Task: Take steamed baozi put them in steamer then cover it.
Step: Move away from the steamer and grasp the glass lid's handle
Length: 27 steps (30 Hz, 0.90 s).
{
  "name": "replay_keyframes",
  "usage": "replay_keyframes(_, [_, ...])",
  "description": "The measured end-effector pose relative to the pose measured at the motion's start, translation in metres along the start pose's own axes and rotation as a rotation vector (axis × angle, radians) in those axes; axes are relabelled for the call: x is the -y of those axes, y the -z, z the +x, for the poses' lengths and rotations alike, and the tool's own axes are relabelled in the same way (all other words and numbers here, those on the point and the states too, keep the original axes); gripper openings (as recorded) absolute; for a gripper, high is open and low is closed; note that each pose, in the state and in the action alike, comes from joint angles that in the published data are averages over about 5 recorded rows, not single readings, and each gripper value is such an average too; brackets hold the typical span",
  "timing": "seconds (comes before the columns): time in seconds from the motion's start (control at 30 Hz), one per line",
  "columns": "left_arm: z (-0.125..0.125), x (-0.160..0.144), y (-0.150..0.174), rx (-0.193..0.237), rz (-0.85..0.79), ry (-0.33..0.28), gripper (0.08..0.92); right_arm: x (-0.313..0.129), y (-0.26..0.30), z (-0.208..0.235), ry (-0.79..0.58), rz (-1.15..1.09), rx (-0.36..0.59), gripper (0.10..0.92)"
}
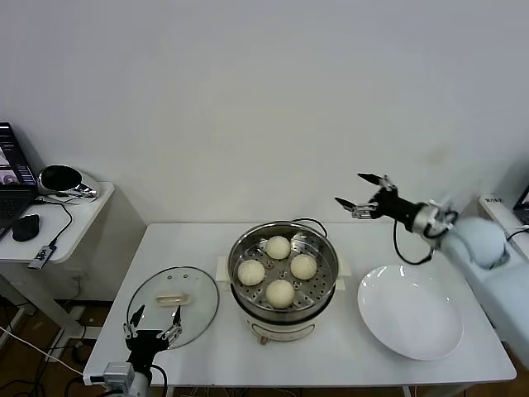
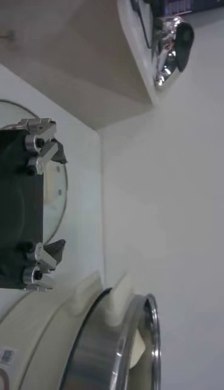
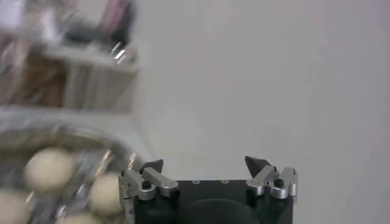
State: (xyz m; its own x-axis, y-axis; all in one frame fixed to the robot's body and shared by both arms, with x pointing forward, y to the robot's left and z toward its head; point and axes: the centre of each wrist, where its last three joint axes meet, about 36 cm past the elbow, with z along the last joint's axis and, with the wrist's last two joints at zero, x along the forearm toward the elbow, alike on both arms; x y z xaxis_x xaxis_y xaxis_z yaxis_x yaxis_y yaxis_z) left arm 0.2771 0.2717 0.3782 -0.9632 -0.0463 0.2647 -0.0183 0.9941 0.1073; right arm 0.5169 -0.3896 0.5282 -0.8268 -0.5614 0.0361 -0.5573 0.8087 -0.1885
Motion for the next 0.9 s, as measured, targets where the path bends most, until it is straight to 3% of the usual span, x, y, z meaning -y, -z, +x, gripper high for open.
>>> replay_keyframes(0.27, [-0.014, -0.007, -0.009, 0.048, -0.211, 0.057, 0.823, -0.041, -0.086, 0.07, -0.276, -0.248, 0.016, 0.823])
replay_keyframes(0.6, [-0.035, -0.016, -0.034, 0.09, -0.832, 0.166, 0.823, -0.076, -0.129, 0.125, -0.464, -0.366, -0.017, 0.823])
replay_keyframes(0.9, [-0.043, -0.018, -0.051, 0.101, -1.27, 0.11, 0.823, -0.097, -0.146, 0.147, -0.536, -0.404, -0.043, 0.823])
